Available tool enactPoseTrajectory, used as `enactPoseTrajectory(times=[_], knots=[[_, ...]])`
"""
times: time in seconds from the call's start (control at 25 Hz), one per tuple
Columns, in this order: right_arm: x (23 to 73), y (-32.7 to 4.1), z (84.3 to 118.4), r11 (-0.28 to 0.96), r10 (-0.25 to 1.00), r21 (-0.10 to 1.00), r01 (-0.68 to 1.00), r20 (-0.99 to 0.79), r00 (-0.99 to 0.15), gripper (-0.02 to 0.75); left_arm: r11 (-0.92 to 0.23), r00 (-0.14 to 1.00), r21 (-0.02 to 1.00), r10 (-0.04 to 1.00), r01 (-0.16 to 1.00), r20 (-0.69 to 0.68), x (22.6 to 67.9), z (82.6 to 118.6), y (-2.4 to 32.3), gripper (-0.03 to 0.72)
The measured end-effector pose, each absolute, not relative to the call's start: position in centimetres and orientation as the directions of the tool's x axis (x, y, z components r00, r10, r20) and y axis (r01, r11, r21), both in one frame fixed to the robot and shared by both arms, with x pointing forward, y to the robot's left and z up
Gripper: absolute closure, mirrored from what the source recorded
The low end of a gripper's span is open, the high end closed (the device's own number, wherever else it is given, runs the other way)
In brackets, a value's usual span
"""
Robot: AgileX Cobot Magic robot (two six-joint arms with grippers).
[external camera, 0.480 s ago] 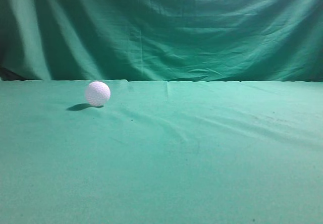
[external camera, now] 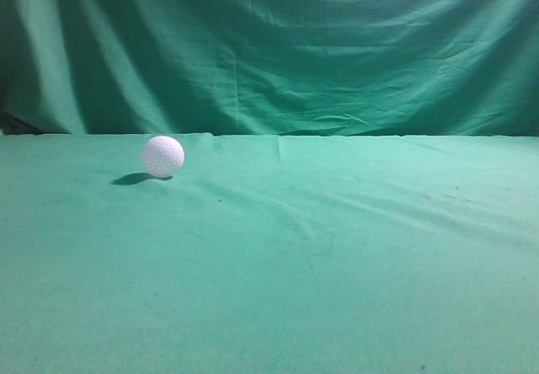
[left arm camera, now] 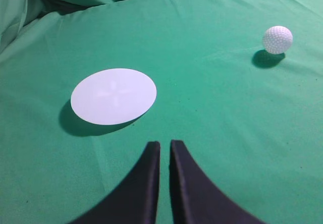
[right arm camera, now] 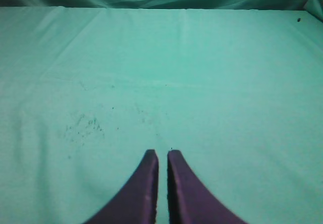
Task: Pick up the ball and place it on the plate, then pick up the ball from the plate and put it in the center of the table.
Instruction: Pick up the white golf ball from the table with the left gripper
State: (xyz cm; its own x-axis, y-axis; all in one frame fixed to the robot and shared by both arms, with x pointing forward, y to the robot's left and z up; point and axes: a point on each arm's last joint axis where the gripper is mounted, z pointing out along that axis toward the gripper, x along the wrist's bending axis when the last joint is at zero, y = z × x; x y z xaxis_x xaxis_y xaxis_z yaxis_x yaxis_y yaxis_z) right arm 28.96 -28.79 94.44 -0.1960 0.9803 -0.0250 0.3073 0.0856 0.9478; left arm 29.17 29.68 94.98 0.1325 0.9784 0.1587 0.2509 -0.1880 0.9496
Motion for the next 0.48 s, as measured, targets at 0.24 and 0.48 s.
enactPoseTrajectory(times=[0.24,0.48], knots=[[28.96,-28.79,94.44,0.086,0.98,0.948,0.307,-0.025,-0.196,0.673,-0.188,0.132,0.95,0.978,0.251,0.159,29.17,94.98,29.68,0.639],[28.96,-28.79,94.44,0.086,0.98,0.948,0.307,-0.025,-0.196,0.673,-0.179,0.131,0.954,0.98,0.242,0.151,29.2,95.07,29.66,0.639]])
